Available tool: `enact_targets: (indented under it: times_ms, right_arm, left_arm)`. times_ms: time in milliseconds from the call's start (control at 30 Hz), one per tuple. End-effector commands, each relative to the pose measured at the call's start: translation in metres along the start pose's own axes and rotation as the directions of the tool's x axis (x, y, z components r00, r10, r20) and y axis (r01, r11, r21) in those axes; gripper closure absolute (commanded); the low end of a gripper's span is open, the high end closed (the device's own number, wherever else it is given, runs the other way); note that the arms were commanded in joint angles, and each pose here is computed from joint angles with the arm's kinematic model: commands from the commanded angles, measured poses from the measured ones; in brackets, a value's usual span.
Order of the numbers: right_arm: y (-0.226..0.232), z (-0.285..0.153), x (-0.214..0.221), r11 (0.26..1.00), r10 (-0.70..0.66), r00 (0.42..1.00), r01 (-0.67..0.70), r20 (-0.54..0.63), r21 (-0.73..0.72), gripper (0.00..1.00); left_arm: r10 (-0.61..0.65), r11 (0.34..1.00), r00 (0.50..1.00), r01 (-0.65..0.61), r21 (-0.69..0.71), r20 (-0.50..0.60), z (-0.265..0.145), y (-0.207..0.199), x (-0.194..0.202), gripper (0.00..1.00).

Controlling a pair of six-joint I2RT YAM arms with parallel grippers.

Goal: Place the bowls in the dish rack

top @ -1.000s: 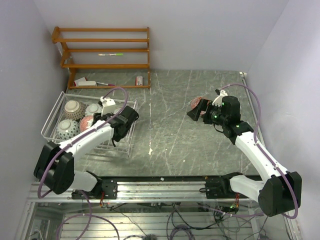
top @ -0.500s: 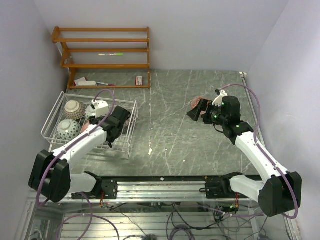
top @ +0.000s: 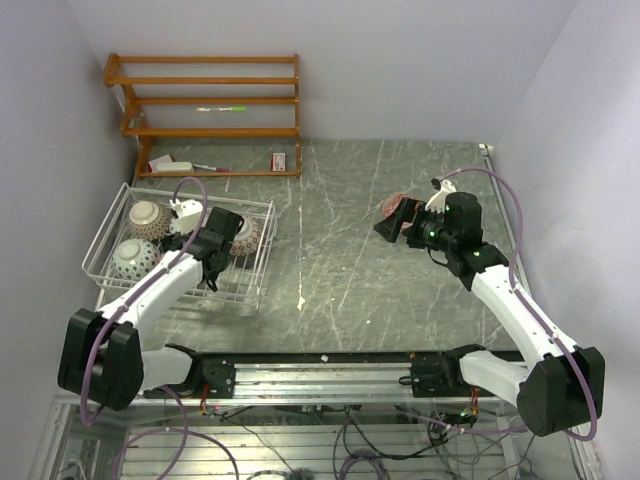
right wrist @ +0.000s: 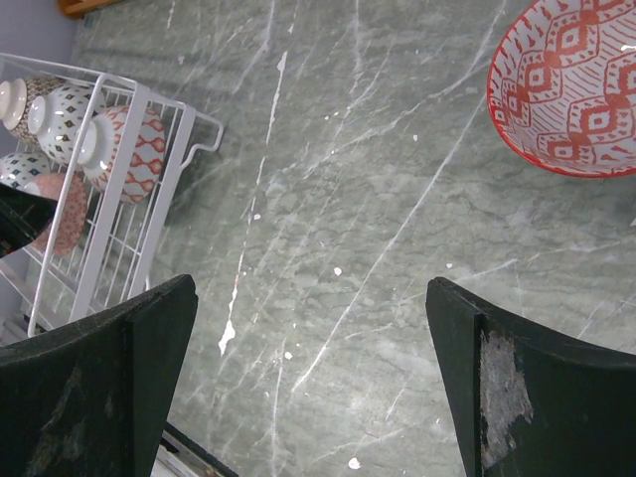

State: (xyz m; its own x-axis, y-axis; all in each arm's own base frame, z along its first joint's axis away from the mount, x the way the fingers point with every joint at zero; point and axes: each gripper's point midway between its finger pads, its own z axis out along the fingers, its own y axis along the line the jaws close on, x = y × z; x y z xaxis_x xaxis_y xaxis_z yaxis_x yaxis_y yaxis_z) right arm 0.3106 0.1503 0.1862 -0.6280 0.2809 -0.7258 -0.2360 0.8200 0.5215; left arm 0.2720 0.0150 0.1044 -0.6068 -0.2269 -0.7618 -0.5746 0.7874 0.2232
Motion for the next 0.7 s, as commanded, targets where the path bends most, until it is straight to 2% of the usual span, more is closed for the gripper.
enact_targets:
  times_ms: [0, 200, 300, 433, 533, 600, 667]
  right_arm:
    - [0.006, -0.005, -0.009, 1.000, -0.018, 0.999, 0.019, 0.027, -0.014, 0.00]
    - [0.004, -0.008, -0.016, 1.000, 0.000, 0.999, -0.001, 0.050, 0.016, 0.00]
    - [0.003, -0.013, -0.027, 0.999, 0.017, 0.996, -0.021, 0.088, 0.045, 0.00]
    - [0.008, -0.031, -0.065, 0.993, 0.007, 0.983, -0.028, 0.182, 0.114, 0.00]
    - [0.011, -0.050, -0.094, 0.985, 0.008, 0.963, -0.054, 0.268, 0.165, 0.00]
    - [0.019, -0.066, -0.114, 0.983, 0.016, 0.943, -0.076, 0.332, 0.168, 0.00]
    - [0.025, -0.078, -0.128, 0.982, 0.023, 0.925, -0.092, 0.379, 0.166, 0.00]
  left_arm:
    - [-0.101, 0.993, 0.993, 0.096, 0.071, 0.060, -0.017, -0.003, -0.032, 0.01]
    - [-0.187, 0.941, 0.975, 0.142, 0.307, 0.122, -0.064, -0.026, -0.081, 0.00]
    - [-0.159, 0.908, 0.970, 0.071, 0.412, 0.183, -0.093, -0.054, -0.092, 0.00]
    - [-0.065, 0.857, 0.974, -0.057, 0.512, 0.218, -0.108, -0.104, -0.084, 0.00]
    - [-0.024, 0.755, 0.970, -0.142, 0.640, 0.244, -0.128, -0.153, -0.070, 0.01]
    - [-0.046, 0.631, 0.963, -0.177, 0.755, 0.265, -0.155, -0.192, -0.069, 0.01]
    - [-0.038, 0.538, 0.957, -0.224, 0.813, 0.288, -0.181, -0.224, -0.066, 0.01]
